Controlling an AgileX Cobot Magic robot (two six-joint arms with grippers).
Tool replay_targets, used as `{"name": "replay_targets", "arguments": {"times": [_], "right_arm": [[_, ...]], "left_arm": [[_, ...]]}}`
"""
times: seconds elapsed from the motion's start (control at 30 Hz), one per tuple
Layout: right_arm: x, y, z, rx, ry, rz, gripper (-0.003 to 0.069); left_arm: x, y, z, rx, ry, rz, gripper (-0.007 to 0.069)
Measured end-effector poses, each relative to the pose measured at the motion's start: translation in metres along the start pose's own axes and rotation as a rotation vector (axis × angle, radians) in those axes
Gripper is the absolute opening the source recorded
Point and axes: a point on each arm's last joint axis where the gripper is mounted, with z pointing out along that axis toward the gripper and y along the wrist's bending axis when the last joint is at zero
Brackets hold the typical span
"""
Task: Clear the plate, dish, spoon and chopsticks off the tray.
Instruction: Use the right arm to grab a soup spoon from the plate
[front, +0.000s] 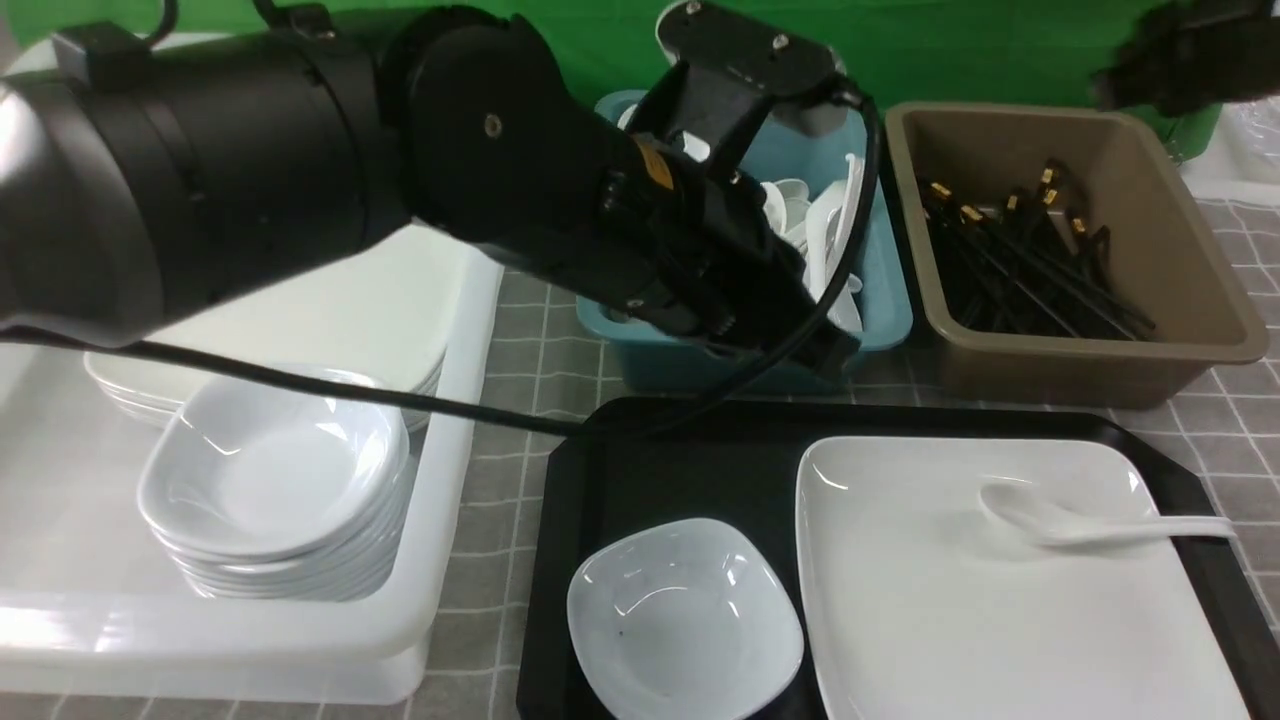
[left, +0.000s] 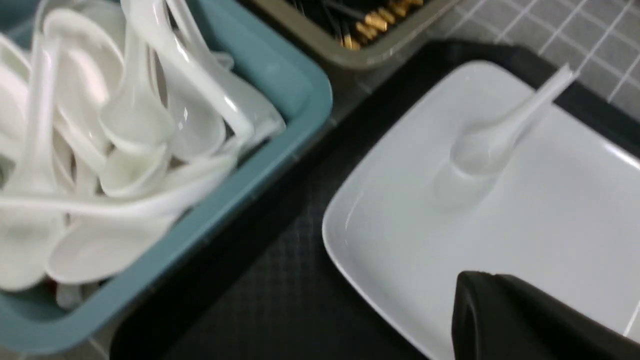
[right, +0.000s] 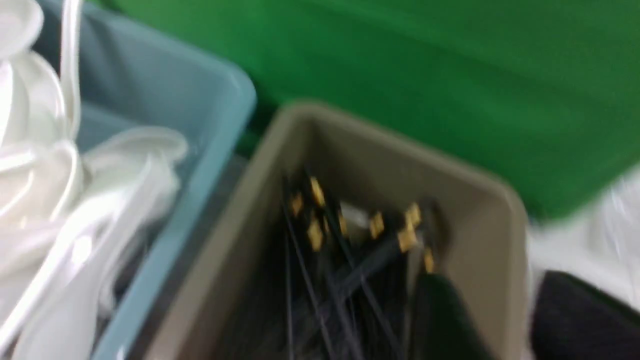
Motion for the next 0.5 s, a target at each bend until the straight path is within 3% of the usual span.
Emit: {"name": "replay_targets", "arguments": {"times": [0.1,0.2,0.3,0.4,0.5], "right_arm": [[0.019,-0.017,-0.021,0.028,0.19,0.063,0.0048],[0.047,-0.024,-0.021,0.001,0.388,0.086,0.002],[0.082,-0.017,-0.011,-0.156,0.564,0.057,0.0018],[0.104,0.003,-0.003,-0.343,0.583,-0.014,0.0033],[0.112,0.025,0.006,-0.447,0.513,-0.121,0.0134]], "left_arm": [[0.005,-0.001,-0.003,0.005,0.056,0.015,0.0005],[0.007,-0.002,-0.011,0.009,0.089,0.026,0.0005],[0.007,-0.004,-0.022,0.009,0.094,0.037,0.0005],[0.005,-0.006,-0.033,0.002,0.081,0.048,0.0005],[0.004,-0.006,-0.044,-0.01,0.068,0.064,0.0005]]}}
